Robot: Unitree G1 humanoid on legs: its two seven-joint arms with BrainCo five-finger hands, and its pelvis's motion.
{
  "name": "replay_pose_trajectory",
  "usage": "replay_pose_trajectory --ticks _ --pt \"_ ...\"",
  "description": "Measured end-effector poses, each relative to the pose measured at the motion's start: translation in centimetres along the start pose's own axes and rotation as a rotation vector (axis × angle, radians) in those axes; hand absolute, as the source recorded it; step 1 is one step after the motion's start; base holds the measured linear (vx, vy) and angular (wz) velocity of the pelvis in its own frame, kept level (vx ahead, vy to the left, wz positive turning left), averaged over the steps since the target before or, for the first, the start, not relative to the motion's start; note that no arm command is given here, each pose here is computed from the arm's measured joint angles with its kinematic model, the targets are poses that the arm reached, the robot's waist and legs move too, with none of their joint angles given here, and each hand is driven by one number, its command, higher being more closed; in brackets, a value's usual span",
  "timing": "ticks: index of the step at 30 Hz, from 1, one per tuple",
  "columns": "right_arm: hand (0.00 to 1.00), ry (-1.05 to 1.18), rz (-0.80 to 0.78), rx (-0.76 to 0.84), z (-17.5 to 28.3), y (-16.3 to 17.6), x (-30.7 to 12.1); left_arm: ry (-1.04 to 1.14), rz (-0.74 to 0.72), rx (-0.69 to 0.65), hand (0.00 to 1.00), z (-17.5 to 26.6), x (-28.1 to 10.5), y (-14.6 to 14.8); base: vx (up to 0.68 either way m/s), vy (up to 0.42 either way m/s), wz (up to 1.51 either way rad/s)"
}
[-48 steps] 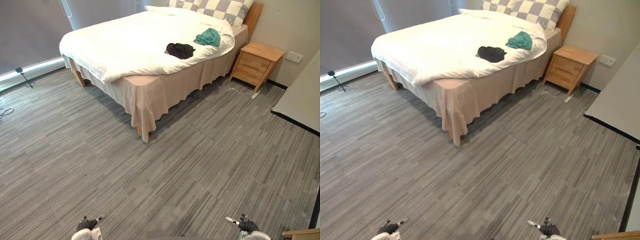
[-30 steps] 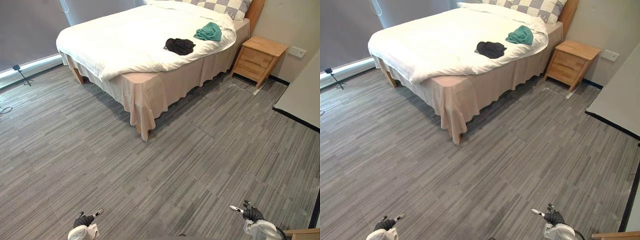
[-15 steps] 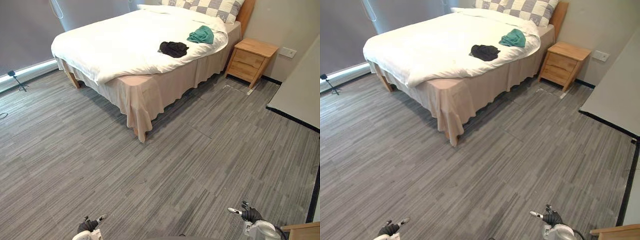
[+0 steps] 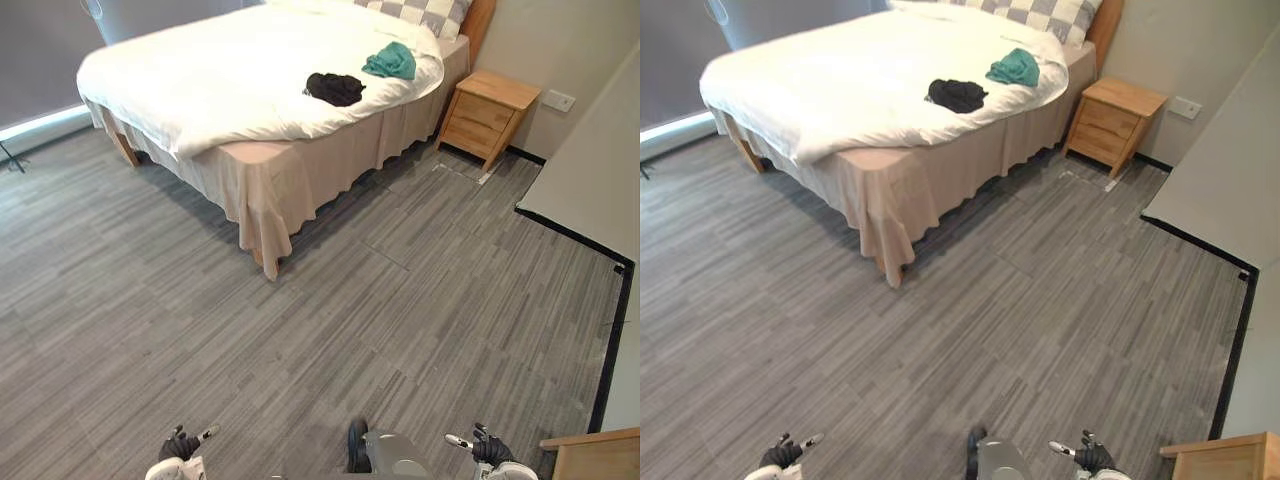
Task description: Tidy the bed and pick cloth on bed and put in laundry
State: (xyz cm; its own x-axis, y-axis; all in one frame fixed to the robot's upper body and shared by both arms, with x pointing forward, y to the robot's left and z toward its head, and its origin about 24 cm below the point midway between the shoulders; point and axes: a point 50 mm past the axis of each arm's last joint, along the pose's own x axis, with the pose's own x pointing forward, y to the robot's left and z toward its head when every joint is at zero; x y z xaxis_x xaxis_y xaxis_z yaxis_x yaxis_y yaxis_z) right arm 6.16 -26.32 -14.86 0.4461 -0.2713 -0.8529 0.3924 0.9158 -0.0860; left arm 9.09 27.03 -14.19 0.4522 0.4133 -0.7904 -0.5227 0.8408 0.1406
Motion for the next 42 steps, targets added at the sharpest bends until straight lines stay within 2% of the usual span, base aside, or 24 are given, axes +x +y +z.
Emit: replay_pose_trajectory --ticks 4,6,9,14,17,19,22,25,30,34,38,42 --pt "0.00 -0.106 0.032 -0.040 2.9 0.2 0.3 -0.022 -0.031 -0.103 0.00 -0.6 -0.5 -2.0 0.49 -0.329 -0.19" --pt "0.00 -0.145 0.042 -0.093 4.1 0.4 0.6 -0.012 -0.079 -0.085 0.00 -1.4 -0.8 -3.1 0.60 -0.282 -0.02" --pt "0.00 -0.170 0.049 -0.108 4.8 0.8 0.8 -0.001 -0.107 -0.057 0.00 -2.5 -1.4 -3.0 0.54 -0.261 -0.17" --pt "0.00 -0.302 0.047 -0.148 8.9 0.1 0.7 0.021 -0.064 -0.112 0.00 -3.7 -1.9 -1.9 0.66 -0.141 -0.15" --pt "0.00 -0.314 0.042 -0.177 9.5 -0.6 0.6 0.034 -0.045 -0.137 0.00 -4.1 -2.1 -1.8 0.69 0.000 -0.06" --pt "0.00 -0.305 0.074 -0.213 9.8 0.0 0.9 0.042 -0.026 -0.160 0.00 -3.9 -1.9 -1.7 0.72 0.038 0.15" --pt "0.00 -0.236 0.105 -0.254 8.9 0.9 1.5 0.041 -0.068 -0.137 0.00 -2.9 -1.3 -2.9 0.66 0.063 0.68" --pt "0.00 -0.213 0.145 -0.300 7.8 2.2 1.6 0.062 -0.079 -0.074 0.00 -3.3 -1.3 -2.7 0.66 0.022 1.04" --pt "0.00 -0.175 0.148 -0.278 5.6 2.1 1.2 -0.028 -0.071 -0.058 0.00 -0.3 -0.3 -2.5 0.51 -0.215 1.81" --pt "0.00 -0.088 0.188 -0.208 2.3 4.9 0.8 -0.045 0.025 -0.045 0.00 0.0 -0.3 0.5 0.64 -0.496 1.46" --pt "0.00 -0.088 0.102 -0.178 3.6 2.4 1.1 -0.003 -0.065 -0.122 0.00 -2.3 -1.3 -3.0 0.55 -0.343 1.14" --pt "0.00 -0.122 0.079 -0.152 4.8 2.2 1.3 -0.003 -0.077 -0.096 0.00 -2.2 -1.3 -3.4 0.28 -0.167 0.75"
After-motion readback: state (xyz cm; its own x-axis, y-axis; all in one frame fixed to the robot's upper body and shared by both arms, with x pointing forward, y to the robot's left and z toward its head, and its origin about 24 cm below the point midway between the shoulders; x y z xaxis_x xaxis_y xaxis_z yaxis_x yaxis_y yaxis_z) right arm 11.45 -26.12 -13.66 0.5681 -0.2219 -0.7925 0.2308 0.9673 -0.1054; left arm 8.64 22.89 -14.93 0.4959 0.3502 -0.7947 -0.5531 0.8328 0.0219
